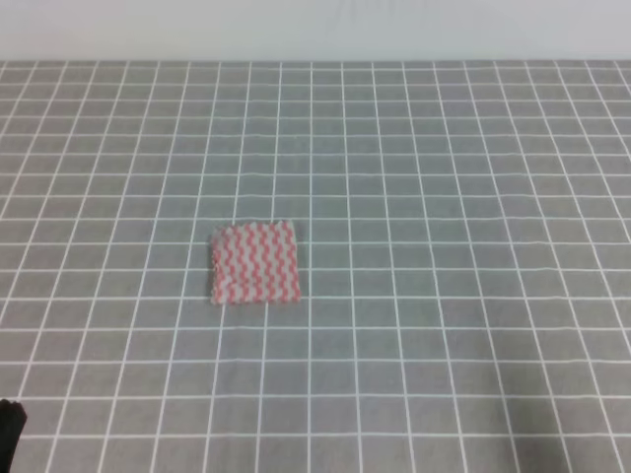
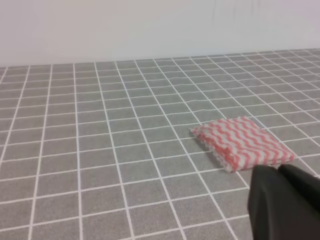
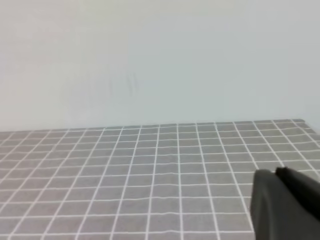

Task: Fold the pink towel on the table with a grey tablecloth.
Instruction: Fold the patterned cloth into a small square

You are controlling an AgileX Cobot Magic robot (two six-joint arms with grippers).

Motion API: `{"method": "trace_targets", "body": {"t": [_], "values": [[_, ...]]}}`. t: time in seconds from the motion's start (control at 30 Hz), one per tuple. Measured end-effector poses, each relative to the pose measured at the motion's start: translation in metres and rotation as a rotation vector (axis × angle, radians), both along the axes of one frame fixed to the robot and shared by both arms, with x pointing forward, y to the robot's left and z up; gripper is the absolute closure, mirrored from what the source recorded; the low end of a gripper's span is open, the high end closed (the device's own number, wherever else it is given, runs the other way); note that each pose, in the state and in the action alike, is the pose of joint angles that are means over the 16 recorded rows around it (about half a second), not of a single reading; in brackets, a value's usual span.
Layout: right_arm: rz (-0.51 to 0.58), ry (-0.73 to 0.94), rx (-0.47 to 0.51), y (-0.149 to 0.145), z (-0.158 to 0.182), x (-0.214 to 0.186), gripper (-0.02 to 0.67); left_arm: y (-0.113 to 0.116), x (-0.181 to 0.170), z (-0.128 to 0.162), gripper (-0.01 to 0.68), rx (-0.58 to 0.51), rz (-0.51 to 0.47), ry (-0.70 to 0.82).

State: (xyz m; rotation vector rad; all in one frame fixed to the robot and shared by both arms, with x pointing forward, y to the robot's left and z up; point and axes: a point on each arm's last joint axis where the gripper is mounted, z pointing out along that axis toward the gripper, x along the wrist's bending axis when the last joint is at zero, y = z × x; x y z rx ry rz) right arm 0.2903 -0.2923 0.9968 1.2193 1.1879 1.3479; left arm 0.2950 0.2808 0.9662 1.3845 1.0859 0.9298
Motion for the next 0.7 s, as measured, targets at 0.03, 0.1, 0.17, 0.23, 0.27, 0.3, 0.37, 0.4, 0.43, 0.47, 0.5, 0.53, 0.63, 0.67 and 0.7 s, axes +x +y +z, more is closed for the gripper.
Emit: {"method": "trace_targets", "body": {"t": [0.03,0.1,0.17,0.23,0.27,0.3,0.37,0.4,0.43,0.47,0.5,0.53,0.63,0.67,0.7], "values": [[-0.002,0.001,-0.006,0.0,-0.001,0.0,0.664,0.0,0.0,0.0,0.675,0.0,0.0,0.0],[-0.007,0.01,-0.018,-0.001,-0.003,0.001,0.664,0.0,0.0,0.0,0.675,0.0,-0.001,0.001],[-0.011,0.023,-0.021,-0.001,-0.006,0.001,0.664,0.0,0.0,0.0,0.675,0.0,-0.001,0.001],[-0.015,0.035,-0.027,-0.001,-0.009,0.002,0.664,0.0,0.0,0.0,0.675,0.0,-0.002,0.001],[-0.017,0.043,-0.033,-0.001,-0.011,0.002,0.664,0.0,0.0,0.0,0.675,0.0,-0.001,0.002],[-0.018,0.052,-0.041,-0.001,-0.013,0.002,0.664,0.0,0.0,0.0,0.675,0.0,-0.001,0.002],[-0.018,0.078,-0.061,-0.002,-0.017,0.002,0.664,0.0,0.0,0.0,0.675,-0.001,-0.001,0.002],[-0.017,0.094,-0.07,-0.001,-0.019,0.003,0.664,0.0,0.0,0.0,0.675,-0.001,0.0,0.003],[-0.017,0.109,-0.079,-0.002,-0.022,0.003,0.665,0.0,0.0,-0.001,0.675,0.0,0.001,0.004],[-0.017,0.124,-0.088,-0.002,-0.024,0.003,0.665,0.0,0.0,-0.001,0.675,-0.001,0.001,0.005],[-0.017,0.138,-0.096,-0.002,-0.026,0.003,0.665,0.0,0.0,-0.001,0.675,-0.001,0.001,0.004],[-0.018,0.152,-0.103,-0.002,-0.028,0.003,0.665,0.0,0.0,-0.001,0.675,-0.001,0.001,0.004],[-0.015,0.187,-0.116,-0.002,-0.032,0.002,0.665,0.0,0.0,0.0,0.675,-0.002,0.0,0.003],[-0.013,0.196,-0.124,-0.002,-0.033,0.002,0.665,0.0,0.0,0.0,0.675,-0.002,0.0,0.003],[-0.011,0.205,-0.132,-0.002,-0.034,0.002,0.665,0.0,0.0,0.0,0.675,-0.002,0.0,0.003]]}}
